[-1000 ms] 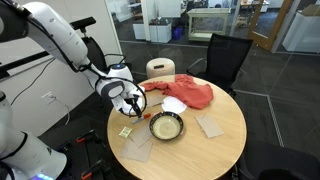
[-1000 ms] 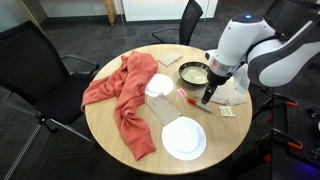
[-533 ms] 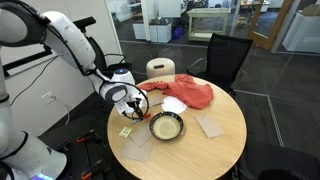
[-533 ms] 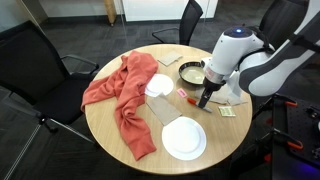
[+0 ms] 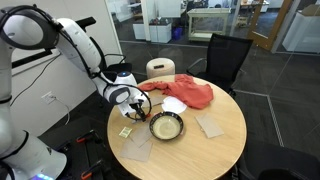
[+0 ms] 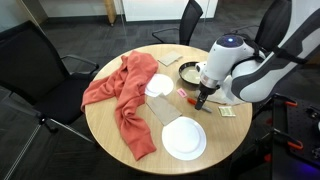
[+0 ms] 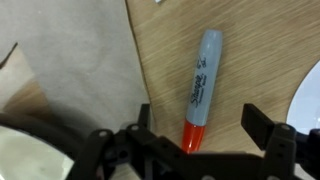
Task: Move the bowl backwards then put the marker inside it.
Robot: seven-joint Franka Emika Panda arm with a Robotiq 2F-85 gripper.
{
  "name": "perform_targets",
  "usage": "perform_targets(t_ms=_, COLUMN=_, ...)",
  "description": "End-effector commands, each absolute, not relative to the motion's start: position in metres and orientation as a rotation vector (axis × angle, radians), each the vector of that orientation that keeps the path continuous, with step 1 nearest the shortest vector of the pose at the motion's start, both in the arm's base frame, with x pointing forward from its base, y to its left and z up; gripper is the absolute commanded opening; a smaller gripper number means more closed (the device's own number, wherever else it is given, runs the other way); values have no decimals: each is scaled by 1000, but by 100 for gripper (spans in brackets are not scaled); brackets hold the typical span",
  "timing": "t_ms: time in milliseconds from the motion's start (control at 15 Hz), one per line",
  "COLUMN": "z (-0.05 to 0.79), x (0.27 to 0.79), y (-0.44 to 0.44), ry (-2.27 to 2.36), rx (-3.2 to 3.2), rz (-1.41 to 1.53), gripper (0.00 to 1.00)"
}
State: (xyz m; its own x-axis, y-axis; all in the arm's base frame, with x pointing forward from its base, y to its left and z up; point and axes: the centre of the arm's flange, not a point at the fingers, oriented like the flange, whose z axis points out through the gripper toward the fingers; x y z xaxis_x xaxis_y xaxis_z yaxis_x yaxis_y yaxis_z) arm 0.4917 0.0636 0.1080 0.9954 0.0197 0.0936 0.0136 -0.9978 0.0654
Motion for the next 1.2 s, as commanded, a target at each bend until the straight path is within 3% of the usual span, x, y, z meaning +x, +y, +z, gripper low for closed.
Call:
perform_targets(t_ms=0, z=98, x=494, y=69, ry=-14, rx=3064, rz=196, gripper=68)
perform_targets(t_ms=600, z=97, x=492, y=74, ry=-50, rx=3067, rz=217, gripper=2)
perform_targets(t_ms=1133, z=183, x=508, y=54, ry=-302, rx=3082, rz=462, gripper=5)
